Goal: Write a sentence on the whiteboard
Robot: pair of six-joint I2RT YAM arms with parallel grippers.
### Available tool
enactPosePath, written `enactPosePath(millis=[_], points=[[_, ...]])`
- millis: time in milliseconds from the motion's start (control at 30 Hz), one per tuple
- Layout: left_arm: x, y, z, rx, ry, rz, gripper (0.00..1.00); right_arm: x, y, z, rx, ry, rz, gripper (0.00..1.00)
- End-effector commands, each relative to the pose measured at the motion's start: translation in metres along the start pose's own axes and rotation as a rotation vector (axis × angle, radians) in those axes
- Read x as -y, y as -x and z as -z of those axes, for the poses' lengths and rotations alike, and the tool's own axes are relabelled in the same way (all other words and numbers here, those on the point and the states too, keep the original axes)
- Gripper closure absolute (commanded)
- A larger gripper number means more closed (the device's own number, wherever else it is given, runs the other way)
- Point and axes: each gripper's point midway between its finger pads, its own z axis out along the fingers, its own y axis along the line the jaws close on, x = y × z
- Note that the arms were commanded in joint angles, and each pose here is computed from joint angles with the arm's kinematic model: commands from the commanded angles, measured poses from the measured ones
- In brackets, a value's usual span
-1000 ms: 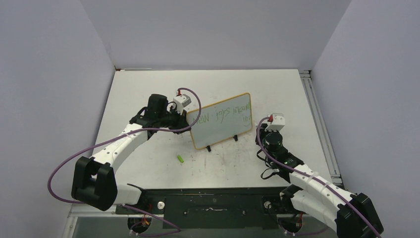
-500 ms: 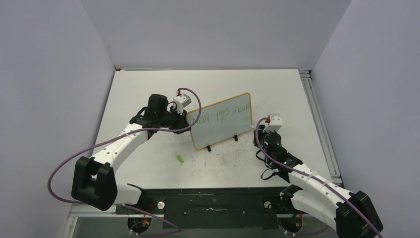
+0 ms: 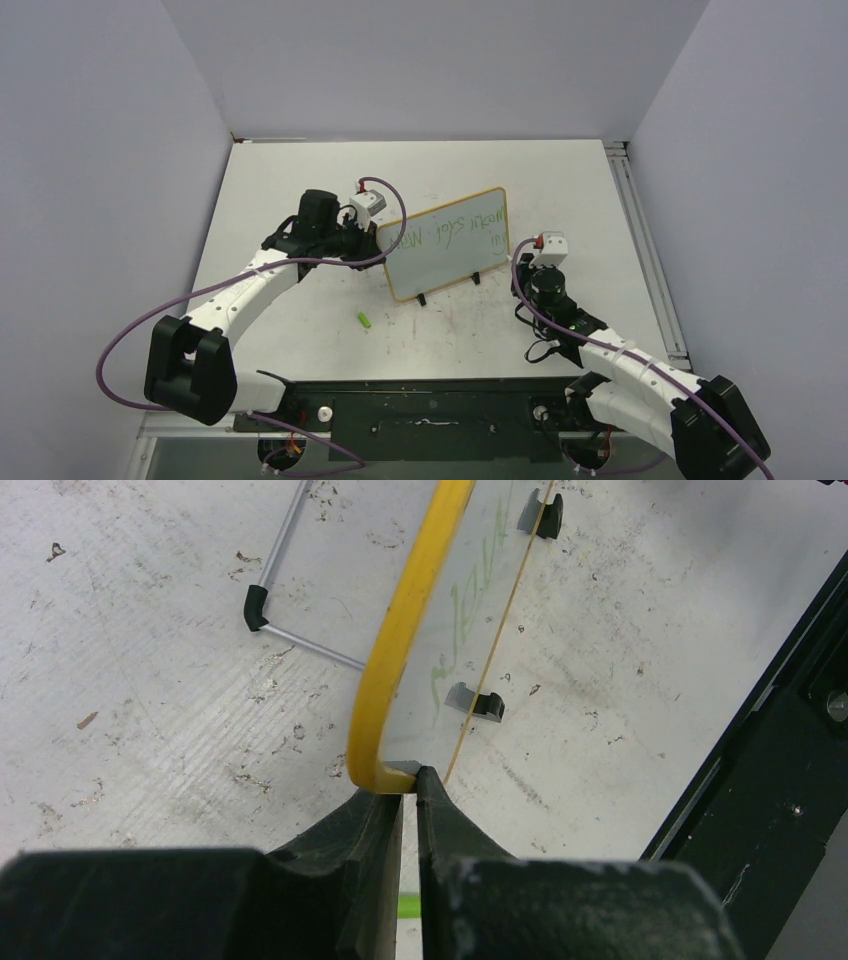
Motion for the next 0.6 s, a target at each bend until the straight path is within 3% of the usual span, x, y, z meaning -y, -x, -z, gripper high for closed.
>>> enactPosePath(millis=[0, 567], points=[[-0.0021, -0.0010, -0.0007, -0.020, 0.019, -0.038, 1.00, -0.0043, 0.0127, -0.0042, 0.054, 0.018, -0.023, 0.95], [-0.0023, -0.0018, -0.0019, -0.025, 0.016, -0.037, 1.00, -0.0019, 0.0097, -0.0107, 0.051, 0.016, -0.020, 0.95]])
